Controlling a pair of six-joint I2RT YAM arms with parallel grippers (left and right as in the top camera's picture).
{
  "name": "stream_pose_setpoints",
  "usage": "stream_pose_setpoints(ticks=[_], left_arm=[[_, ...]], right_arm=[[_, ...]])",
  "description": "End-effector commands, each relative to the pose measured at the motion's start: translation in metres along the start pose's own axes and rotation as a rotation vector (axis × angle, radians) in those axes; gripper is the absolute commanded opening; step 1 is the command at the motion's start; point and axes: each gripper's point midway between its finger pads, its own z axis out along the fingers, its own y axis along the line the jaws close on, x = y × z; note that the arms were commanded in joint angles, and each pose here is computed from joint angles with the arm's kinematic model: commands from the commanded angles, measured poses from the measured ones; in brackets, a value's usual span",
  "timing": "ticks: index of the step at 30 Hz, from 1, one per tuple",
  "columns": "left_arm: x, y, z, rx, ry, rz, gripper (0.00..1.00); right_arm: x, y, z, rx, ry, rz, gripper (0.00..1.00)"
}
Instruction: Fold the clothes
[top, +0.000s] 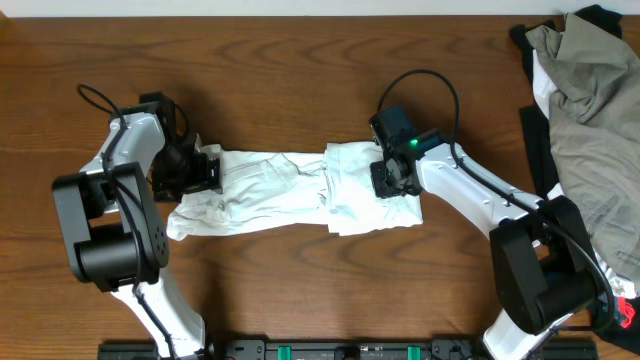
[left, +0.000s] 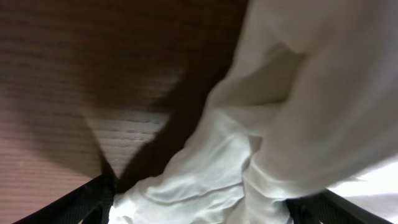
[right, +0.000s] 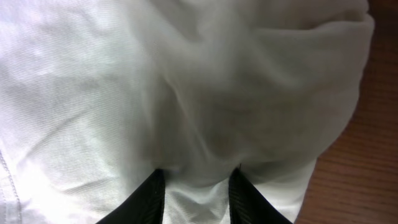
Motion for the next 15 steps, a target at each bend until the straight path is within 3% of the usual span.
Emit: stream_pose_setpoints(ticks=[1, 4, 7, 15], left_arm=[[0.0088, -0.0094, 0.0177, 0.079, 0.059, 0.024, 0.87], [0.0106, -0.013, 0.0197, 0.102, 0.067, 0.021, 0.71], [0.0109, -0.0161, 0.0195, 0.12, 0.067, 0.021, 0.45], [0.0138, -0.0162, 0.0146, 0.118, 0.076, 0.01, 0.12]], right_arm=[[0.0022, 0.0022, 0.0032, -0.004, 0.01, 0.01, 0.32], [0.0023, 0.0023, 0.0032, -0.004, 0.01, 0.009, 0.33], [0.0023, 0.0023, 0.0032, -0.004, 0.01, 0.009, 0.33], [0.0024, 0.0023, 0.0032, -0.004, 0.01, 0.009, 0.33]])
